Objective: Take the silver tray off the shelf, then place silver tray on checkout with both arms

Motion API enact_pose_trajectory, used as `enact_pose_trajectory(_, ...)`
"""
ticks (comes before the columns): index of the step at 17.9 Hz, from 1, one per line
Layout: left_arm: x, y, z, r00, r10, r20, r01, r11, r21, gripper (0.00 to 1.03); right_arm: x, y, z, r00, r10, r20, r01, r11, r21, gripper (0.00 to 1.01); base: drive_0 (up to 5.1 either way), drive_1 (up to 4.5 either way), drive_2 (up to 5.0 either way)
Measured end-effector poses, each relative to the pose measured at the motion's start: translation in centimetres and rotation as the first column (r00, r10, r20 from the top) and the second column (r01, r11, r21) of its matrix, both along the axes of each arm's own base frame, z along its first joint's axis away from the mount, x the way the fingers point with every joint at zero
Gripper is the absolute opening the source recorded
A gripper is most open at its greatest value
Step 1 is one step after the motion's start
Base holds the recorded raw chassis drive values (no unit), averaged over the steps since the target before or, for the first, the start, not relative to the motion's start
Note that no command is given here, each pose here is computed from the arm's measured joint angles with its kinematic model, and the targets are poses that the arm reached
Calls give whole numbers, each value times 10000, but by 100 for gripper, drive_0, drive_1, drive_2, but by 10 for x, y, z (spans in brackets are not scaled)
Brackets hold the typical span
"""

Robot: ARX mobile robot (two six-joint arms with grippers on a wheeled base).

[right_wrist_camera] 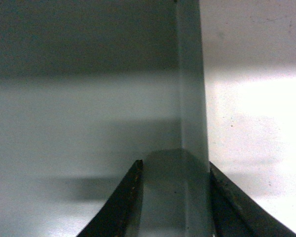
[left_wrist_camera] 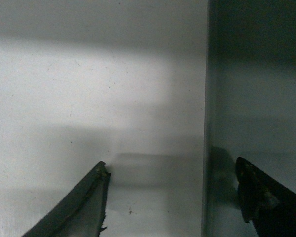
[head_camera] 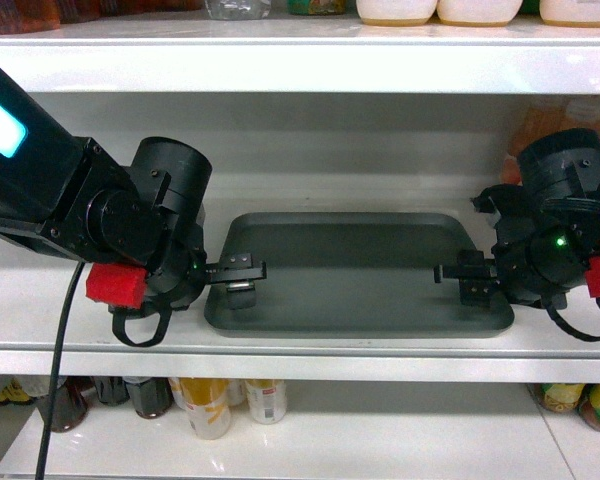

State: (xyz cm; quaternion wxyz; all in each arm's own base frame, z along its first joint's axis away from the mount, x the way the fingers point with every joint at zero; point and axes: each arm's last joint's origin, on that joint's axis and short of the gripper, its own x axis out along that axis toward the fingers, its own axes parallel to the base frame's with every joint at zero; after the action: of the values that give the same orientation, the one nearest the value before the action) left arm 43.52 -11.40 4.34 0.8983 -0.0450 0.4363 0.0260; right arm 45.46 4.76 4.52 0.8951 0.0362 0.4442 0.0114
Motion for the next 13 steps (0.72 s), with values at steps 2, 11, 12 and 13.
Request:
enact_pose_trajectory(2, 1, 2, -1, 10000, 52, -32, -52, 9999, -141, 62, 0, -1, 0, 10000, -45, -42, 44, 10000, -34, 27, 0, 0, 0)
enact_pose_trajectory(11, -7, 5, -6, 10000, 50, -34, -55, 9908, -1349, 3, -11, 0, -3, 9995, -171, 257, 174, 9998, -113, 4, 0, 0, 0)
enact_pose_trajectory(12, -10, 5, -5, 10000, 60, -5, -60, 9904, -1379, 3, -13, 1, -2, 9995, -227, 240, 233, 9994, -247, 4, 0, 0, 0)
enact_pose_trajectory(13, -14, 6, -5, 10000, 53, 14, -51, 9896, -1436, 3, -17, 2, -2, 9995, -210, 230, 216, 9995, -223, 4, 0, 0, 0)
